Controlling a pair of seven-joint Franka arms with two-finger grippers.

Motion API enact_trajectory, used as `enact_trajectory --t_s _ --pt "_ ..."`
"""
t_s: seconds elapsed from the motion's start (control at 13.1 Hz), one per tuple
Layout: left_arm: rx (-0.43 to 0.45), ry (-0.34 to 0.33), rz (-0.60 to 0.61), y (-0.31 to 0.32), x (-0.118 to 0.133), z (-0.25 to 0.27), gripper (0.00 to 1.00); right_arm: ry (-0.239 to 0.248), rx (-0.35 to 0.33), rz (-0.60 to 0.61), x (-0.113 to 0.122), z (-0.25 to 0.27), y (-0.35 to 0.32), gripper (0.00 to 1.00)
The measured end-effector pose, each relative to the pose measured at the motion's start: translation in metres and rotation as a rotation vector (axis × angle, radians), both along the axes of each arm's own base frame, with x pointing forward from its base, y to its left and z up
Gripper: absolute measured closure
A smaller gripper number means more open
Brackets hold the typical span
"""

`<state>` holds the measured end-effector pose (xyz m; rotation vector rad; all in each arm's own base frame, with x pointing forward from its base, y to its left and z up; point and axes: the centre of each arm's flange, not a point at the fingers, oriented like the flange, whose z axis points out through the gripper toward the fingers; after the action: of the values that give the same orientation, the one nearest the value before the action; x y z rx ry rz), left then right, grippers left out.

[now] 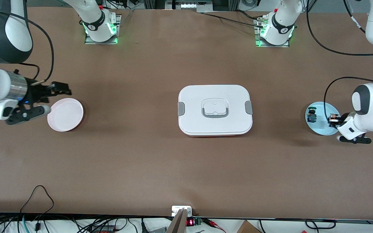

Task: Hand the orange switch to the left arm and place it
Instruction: 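Lower the switch with the left gripper onto the light-blue plate, then open the left gripper to release the switch on the plate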

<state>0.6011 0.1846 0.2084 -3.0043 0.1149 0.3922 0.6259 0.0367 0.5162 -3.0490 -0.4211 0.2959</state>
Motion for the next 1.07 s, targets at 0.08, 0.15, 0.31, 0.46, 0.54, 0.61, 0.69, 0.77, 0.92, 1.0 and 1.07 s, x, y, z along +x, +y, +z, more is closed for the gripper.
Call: enact_trajectory --t_s 0.08,0.15,0.31,0.46,0.54,0.61,0.69,0.77,0.92,1.0,1.07 --pt "-0.003 -0.006 -0.007 -0.004 -0.002 -0.005 0.65 -0.03 -0.065 -0.024 0.003 0.004 -0.019 0.0" --pt "-0.002 -0.005 -0.015 -0.006 -0.003 -0.007 0.65 -0.021 -0.105 -0.078 0.001 0.005 -0.034 0.0" --pt "0.026 0.006 -0.051 -0.006 -0.005 -0.01 0.65 0.008 -0.141 -0.191 -0.007 0.01 -0.053 0.0" --pt "0.037 0.011 -0.064 -0.005 -0.006 -0.011 0.65 -0.014 -0.14 -0.22 -0.013 0.027 -0.054 0.0" --pt "0.036 0.015 -0.066 -0.005 -0.007 -0.013 0.65 -0.031 -0.135 -0.228 -0.017 0.036 -0.055 0.0" --pt "0.034 0.02 -0.066 -0.006 -0.008 -0.017 0.65 -0.053 -0.129 -0.233 -0.02 0.039 -0.056 0.0" --pt "0.032 0.024 -0.067 -0.006 -0.008 -0.021 0.65 -0.078 -0.119 -0.239 -0.023 0.036 -0.059 0.0" --pt "0.033 0.026 -0.072 -0.006 -0.009 -0.024 0.63 -0.09 -0.107 -0.244 -0.027 0.029 -0.065 0.0" --pt "0.04 0.031 -0.096 -0.006 -0.009 -0.025 0.53 -0.087 -0.093 -0.248 -0.037 0.019 -0.07 0.0" --pt "0.043 0.028 -0.102 -0.005 -0.007 -0.023 0.44 -0.088 -0.089 -0.243 -0.041 0.02 -0.068 0.0" --pt "0.045 0.02 -0.106 -0.005 -0.005 -0.02 0.33 -0.09 -0.087 -0.236 -0.044 0.022 -0.064 0.0"
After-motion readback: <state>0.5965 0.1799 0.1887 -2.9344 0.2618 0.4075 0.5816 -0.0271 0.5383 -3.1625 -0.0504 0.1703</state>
